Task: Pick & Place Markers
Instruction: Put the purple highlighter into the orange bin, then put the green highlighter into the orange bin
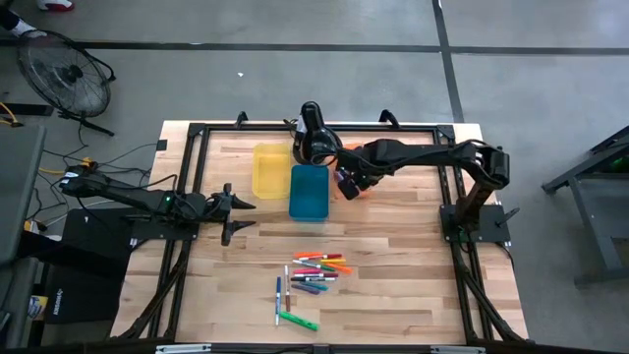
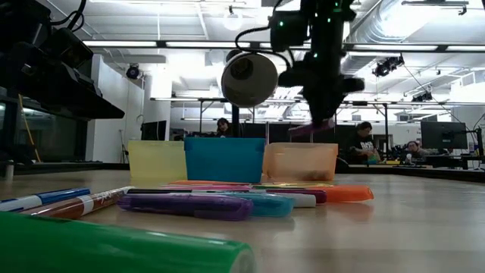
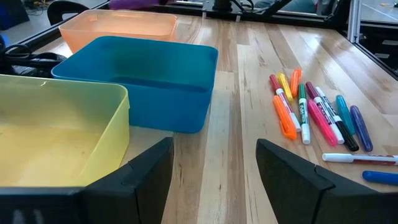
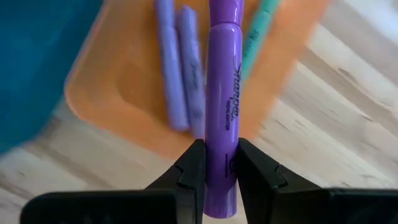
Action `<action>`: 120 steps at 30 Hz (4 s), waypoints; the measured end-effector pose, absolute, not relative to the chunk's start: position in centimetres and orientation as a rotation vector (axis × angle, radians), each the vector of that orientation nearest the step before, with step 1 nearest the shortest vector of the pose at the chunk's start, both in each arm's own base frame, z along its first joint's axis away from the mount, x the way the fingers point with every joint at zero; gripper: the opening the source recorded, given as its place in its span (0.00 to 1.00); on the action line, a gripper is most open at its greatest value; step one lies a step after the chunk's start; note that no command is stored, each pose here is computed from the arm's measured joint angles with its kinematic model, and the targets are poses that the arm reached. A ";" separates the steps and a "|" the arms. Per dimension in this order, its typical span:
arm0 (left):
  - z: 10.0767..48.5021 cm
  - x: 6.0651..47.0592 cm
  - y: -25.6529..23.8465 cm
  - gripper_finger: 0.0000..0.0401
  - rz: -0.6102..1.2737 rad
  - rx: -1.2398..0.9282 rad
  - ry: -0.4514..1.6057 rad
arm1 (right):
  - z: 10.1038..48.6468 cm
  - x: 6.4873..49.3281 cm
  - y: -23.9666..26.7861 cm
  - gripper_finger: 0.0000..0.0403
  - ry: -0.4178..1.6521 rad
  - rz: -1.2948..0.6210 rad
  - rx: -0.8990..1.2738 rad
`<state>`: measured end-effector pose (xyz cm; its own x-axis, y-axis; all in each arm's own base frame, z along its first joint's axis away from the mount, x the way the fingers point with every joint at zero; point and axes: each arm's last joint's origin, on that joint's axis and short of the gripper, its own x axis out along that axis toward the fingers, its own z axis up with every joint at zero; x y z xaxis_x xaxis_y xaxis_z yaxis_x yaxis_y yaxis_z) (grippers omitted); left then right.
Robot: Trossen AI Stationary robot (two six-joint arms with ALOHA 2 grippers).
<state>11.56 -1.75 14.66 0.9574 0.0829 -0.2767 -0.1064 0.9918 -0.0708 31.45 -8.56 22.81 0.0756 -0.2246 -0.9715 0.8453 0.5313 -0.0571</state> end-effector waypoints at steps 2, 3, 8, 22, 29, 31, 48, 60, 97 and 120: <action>14.7 11.6 -1.8 0.56 0.096 -0.085 0.277 | 22.0 31.5 -9.0 0.15 1.212 -0.876 0.645; 14.7 11.6 -1.8 0.56 0.096 -0.086 0.277 | 21.7 31.5 -9.2 0.15 1.200 -0.873 0.647; 14.7 11.6 -1.8 0.56 0.096 -0.086 0.277 | 20.7 31.2 -9.3 0.15 1.207 -0.868 0.649; 14.7 11.6 -1.8 0.56 0.096 -0.085 0.277 | 20.6 31.5 -9.5 0.19 1.166 -0.878 0.635; 14.7 11.6 -1.8 0.56 0.096 -0.086 0.277 | 20.6 31.5 -9.5 0.24 1.168 -0.876 0.636; 14.7 11.6 -1.8 0.56 0.096 -0.086 0.277 | 20.6 31.5 -9.5 0.24 1.169 -0.875 0.634; 14.7 11.6 -1.8 0.56 0.096 -0.085 0.277 | 22.5 30.8 -9.3 0.25 1.108 -0.861 0.640; 14.7 11.6 -1.8 0.56 0.096 -0.085 0.277 | 27.4 29.1 -6.3 0.25 0.955 -0.749 0.624; 14.7 11.6 -1.8 0.56 0.096 -0.086 0.277 | 21.4 35.6 14.9 0.25 0.742 -0.159 0.356; 14.5 11.5 -1.7 0.56 0.097 -0.081 0.295 | 22.0 39.5 19.5 0.24 0.904 -0.012 0.286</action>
